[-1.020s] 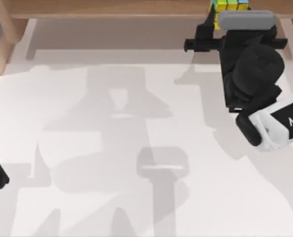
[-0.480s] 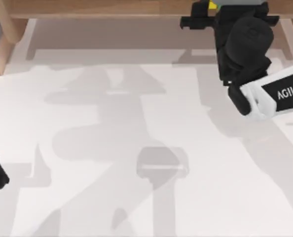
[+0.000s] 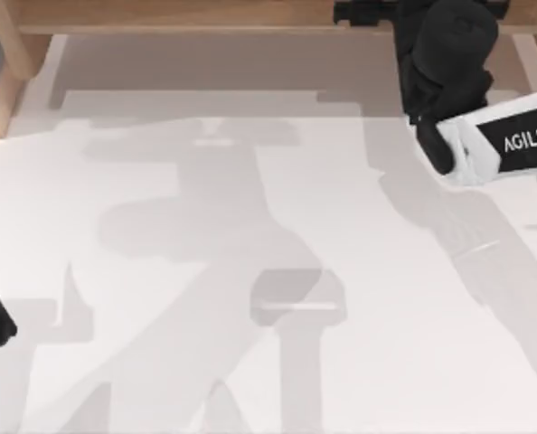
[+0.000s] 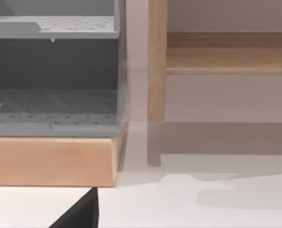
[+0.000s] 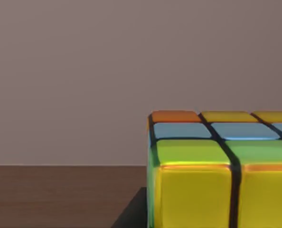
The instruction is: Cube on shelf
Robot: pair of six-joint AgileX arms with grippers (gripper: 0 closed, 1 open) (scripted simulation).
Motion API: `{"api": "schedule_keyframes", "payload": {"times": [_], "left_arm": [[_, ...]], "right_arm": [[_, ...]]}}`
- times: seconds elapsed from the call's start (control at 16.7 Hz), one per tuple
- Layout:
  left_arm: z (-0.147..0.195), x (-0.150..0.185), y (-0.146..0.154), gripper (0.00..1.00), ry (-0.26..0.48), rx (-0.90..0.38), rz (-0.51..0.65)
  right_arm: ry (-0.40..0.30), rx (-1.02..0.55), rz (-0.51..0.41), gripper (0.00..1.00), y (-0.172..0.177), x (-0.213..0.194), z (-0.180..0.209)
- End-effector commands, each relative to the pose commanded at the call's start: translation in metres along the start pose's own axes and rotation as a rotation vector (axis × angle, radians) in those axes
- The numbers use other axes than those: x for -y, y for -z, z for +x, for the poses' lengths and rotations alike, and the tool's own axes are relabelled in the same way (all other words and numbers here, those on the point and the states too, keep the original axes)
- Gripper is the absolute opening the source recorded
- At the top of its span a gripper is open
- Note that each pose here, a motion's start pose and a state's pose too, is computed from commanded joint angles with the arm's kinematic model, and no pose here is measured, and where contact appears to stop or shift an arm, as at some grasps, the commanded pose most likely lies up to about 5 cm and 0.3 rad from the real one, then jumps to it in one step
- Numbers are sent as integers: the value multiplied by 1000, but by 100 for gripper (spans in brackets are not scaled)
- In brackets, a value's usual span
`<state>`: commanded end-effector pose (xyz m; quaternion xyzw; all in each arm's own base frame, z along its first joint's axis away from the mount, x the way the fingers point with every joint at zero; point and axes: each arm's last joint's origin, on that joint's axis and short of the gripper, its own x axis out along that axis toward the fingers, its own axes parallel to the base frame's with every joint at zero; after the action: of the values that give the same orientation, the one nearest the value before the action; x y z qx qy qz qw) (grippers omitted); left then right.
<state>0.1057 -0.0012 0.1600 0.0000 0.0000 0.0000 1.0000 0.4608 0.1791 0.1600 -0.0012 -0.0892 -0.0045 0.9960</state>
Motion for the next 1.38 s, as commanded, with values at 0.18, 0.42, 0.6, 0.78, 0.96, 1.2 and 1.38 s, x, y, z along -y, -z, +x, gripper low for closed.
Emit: {"api": "schedule_keyframes", "payload": {"times": [0.18, 0.42, 0.6, 0.78, 0.96, 1.2, 1.38], "left_arm": [[0, 0, 0, 100, 0, 0, 0], [0, 0, 0, 100, 0, 0, 0], [0, 0, 0, 100, 0, 0, 0], [0, 0, 0, 100, 0, 0, 0], [0, 0, 0, 100, 0, 0, 0], [0, 0, 0, 100, 0, 0, 0], [0, 0, 0, 100, 0, 0, 0]], "right_arm": [[0, 0, 0, 8, 0, 0, 0], [0, 0, 0, 38, 0, 0, 0], [0, 0, 0, 60, 0, 0, 0], [0, 0, 0, 83, 0, 0, 0], [0, 0, 0, 100, 0, 0, 0], [0, 0, 0, 100, 0, 0, 0], [0, 0, 0, 100, 0, 0, 0]]}}
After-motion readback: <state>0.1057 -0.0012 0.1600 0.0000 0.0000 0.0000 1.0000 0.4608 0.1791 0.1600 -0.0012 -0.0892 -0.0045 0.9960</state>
